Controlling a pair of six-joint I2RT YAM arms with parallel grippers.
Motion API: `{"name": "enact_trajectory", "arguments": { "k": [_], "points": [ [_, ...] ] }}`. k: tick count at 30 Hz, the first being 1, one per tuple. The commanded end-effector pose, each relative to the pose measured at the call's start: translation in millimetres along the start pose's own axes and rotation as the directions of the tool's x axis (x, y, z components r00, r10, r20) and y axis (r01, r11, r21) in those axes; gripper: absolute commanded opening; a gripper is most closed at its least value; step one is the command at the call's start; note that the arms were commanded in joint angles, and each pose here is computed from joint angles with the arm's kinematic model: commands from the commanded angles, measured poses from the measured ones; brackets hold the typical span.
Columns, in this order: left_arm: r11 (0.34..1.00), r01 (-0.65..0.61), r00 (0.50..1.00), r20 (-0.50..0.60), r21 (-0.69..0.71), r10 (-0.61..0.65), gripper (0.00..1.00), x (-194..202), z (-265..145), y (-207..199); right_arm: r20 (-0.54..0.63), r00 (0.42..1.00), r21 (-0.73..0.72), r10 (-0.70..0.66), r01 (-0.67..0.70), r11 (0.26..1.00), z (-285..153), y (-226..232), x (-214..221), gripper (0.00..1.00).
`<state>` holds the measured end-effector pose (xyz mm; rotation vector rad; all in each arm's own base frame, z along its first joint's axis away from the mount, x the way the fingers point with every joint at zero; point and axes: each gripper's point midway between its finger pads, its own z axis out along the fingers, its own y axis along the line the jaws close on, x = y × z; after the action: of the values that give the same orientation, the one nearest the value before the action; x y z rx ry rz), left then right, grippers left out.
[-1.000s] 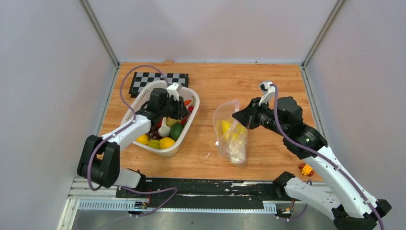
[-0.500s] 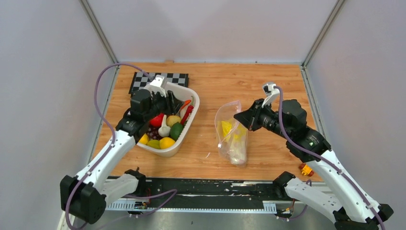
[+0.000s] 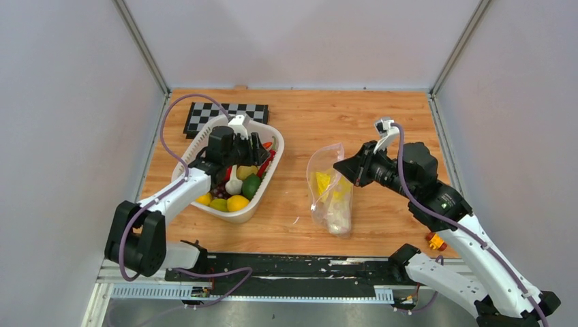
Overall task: Place the food in the zip-top bag and seal the zipper
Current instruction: Pick up the fake vegetable from the bin.
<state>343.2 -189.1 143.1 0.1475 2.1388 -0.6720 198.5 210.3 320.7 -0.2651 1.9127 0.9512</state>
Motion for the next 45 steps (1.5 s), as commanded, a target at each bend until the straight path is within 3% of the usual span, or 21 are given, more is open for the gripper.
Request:
{"name": "enact_trajectory", "arguments": {
  "k": [1,5,9,12,17,20,24,29,35,45],
  "points": [
    [0.994,-0.001,0.998,0.059,0.111,-0.005,0.65,-12,8,-17,0.018,1.000,-0.017,0.009,-0.008,1.000,3,4,-6,0.01],
    [0.986,0.010,1.000,0.007,0.169,-0.011,0.63,4,18,-21,0.000,1.000,-0.022,0.011,-0.011,1.000,9,4,-2,0.01],
    [0.992,0.039,0.998,-0.053,0.119,-0.033,0.60,22,27,-8,-0.005,1.000,-0.021,0.010,-0.011,1.000,9,3,-1,0.01],
    [0.992,0.043,0.997,-0.073,0.123,-0.034,0.52,27,31,-7,-0.001,1.000,-0.017,0.007,-0.007,1.000,9,3,-2,0.01],
    [0.984,0.023,0.999,-0.026,0.175,-0.019,0.22,9,19,-22,0.000,1.000,-0.002,0.003,-0.003,1.000,9,0,-2,0.01],
    [0.987,-0.013,1.000,0.025,0.163,0.009,0.11,-13,-4,-30,-0.003,1.000,0.000,0.001,-0.001,1.000,9,-1,-1,0.01],
    [0.987,-0.092,0.980,0.187,0.130,0.066,0.09,-61,-51,-46,0.002,1.000,0.002,-0.001,0.001,1.000,9,-1,-2,0.01],
    [0.985,-0.119,0.946,0.317,0.122,0.075,0.08,-88,-98,-60,0.008,1.000,-0.013,0.001,-0.001,1.000,11,1,-3,0.01],
    [0.954,-0.109,0.883,0.468,0.279,-0.036,0.08,-112,-149,-98,0.008,1.000,-0.026,0.006,-0.006,1.000,11,4,-3,0.01],
    [0.745,-0.236,0.690,0.647,0.624,-0.324,0.08,-172,-276,-188,0.009,1.000,-0.051,0.013,-0.012,0.999,15,7,-3,0.01]
  ]
}}
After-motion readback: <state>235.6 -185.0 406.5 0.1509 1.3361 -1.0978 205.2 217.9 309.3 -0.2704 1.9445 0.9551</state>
